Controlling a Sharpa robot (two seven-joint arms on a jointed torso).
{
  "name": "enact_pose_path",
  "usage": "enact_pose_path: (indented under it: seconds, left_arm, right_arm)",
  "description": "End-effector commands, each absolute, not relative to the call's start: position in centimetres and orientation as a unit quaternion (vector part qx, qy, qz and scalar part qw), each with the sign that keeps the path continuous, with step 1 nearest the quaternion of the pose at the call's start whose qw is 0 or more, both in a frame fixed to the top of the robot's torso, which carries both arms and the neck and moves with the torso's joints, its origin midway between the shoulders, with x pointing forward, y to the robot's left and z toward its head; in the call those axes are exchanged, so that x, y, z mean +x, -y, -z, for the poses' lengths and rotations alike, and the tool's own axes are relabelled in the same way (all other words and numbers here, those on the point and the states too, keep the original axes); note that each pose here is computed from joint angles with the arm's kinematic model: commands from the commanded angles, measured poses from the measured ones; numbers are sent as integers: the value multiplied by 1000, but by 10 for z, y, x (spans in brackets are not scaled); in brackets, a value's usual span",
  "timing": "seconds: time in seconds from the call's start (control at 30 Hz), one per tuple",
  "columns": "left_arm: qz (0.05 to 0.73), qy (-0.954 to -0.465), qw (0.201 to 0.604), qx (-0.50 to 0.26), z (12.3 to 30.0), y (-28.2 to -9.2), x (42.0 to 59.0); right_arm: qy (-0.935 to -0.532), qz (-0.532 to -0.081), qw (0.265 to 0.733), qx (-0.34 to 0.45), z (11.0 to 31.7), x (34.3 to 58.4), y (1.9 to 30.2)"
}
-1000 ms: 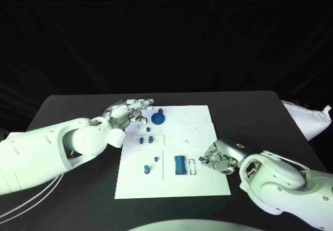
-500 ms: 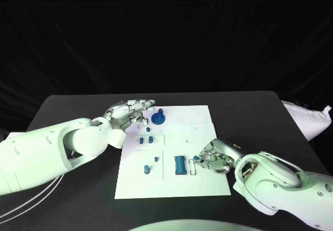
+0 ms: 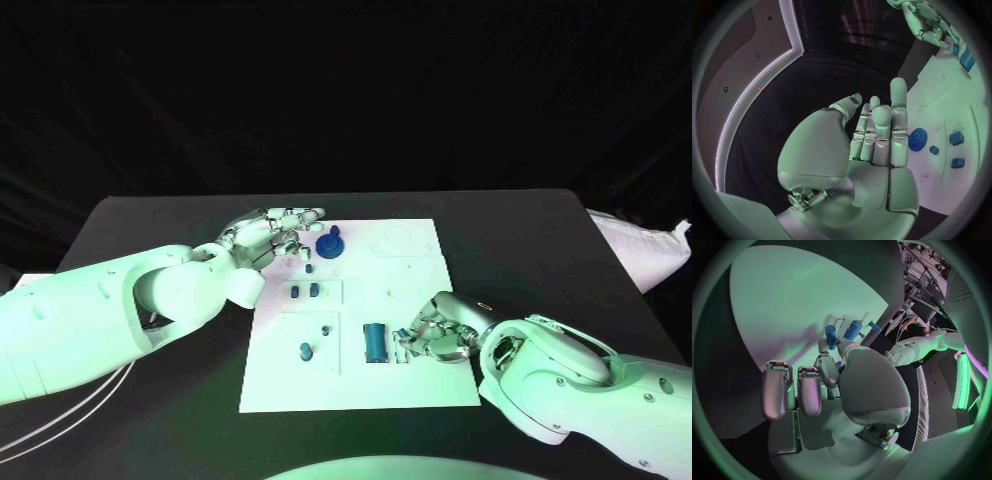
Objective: Assemble the parts on the task board
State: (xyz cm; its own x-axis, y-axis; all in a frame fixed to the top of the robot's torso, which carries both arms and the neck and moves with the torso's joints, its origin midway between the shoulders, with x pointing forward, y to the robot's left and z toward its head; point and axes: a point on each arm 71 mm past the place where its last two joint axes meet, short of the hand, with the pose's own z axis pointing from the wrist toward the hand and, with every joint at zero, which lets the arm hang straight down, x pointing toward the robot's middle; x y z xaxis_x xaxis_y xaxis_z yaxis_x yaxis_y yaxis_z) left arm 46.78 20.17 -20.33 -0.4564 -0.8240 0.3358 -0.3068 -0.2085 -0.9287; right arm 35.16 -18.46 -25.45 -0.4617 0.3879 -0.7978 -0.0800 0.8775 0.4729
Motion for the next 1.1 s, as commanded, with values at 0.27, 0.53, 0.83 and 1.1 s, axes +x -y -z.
enact_pose_path:
  seconds: [0.27, 0.53, 0.83, 1.1]
  left_arm:
    - [619, -598, 205, -467, 202, -200, 466]
    - [617, -602, 206, -463, 202, -200, 466]
    - [616, -606, 206, -460, 203, -200, 466]
    - [616, -610, 205, -455, 203, -200, 465]
  right_arm:
    - [-841, -207, 496, 50, 259, 350, 180]
    - [-841, -208, 497, 45, 259, 350, 178]
    - [-839, -213, 499, 37, 258, 349, 173]
    - [-839, -212, 500, 36, 258, 350, 173]
